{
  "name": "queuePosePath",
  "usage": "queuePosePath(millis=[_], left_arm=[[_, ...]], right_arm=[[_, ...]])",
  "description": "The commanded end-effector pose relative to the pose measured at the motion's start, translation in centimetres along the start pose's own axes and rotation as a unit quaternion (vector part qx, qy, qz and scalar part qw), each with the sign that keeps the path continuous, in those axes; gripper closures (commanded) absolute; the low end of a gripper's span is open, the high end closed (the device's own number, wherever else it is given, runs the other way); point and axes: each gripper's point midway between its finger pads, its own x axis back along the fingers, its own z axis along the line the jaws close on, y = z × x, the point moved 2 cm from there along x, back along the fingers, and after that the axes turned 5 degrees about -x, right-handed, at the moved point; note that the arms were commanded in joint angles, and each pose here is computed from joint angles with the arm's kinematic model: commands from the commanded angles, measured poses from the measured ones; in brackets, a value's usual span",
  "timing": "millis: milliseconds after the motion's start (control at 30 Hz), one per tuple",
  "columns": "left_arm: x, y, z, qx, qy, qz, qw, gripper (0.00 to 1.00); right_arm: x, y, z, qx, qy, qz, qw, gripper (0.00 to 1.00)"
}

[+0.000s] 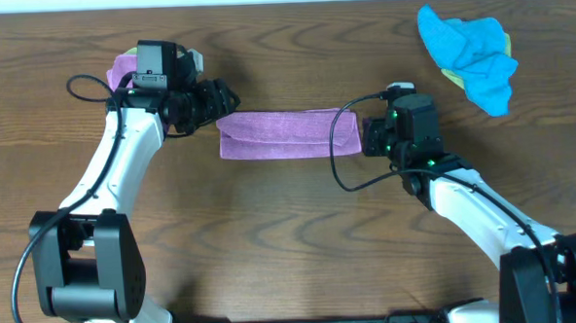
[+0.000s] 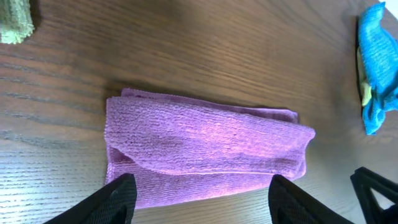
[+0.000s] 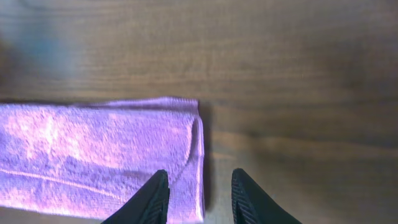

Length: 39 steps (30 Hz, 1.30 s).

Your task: Fold the cloth

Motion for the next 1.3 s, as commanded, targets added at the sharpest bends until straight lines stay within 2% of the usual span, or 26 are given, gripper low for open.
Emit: queuePosePath(millis=[0,67,133,333,500,900,1267], left_arm=[[0.2,0.6,-0.2,-0.02,0.014,-0.013,1.0,0.34],[-0.9,-0.1,-0.2,-0.027,0.029,-0.003,0.999,0.76],[-2.2,-0.8,-0.3,-0.03,0.031,0.013,0.999,0.91],[-5.9,-2.3,0.8,-0.032,0.051,0.046,0.997,0.94],[-7.3,-2.6,2.3,-0.028,0.075,0.051,0.995,0.94],[-9.9,-4.2,4.5,-0.015,0.095,0.083,0.992,0.94],[-10.1,-4.1,4.7,-0.014,0.1,0.079,0.992,0.94]], right_arm=[[0.4,0.0,-0.3,-0.072,-0.004,0.008,0.997,0.64],[0.5,-0.9,-1.1,-0.127,-0.01,0.03,0.991,0.59],[0.5,-1.2,-1.3,-0.142,0.001,0.044,0.989,0.55],[0.6,-2.1,-2.0,-0.171,0.045,0.073,0.982,0.39],[0.5,-2.9,-1.6,-0.176,0.087,0.074,0.978,0.38],[0.2,-4.9,-1.6,-0.214,0.105,0.086,0.967,0.37],[-3.0,-6.3,-1.8,-0.258,0.118,0.102,0.953,0.35]])
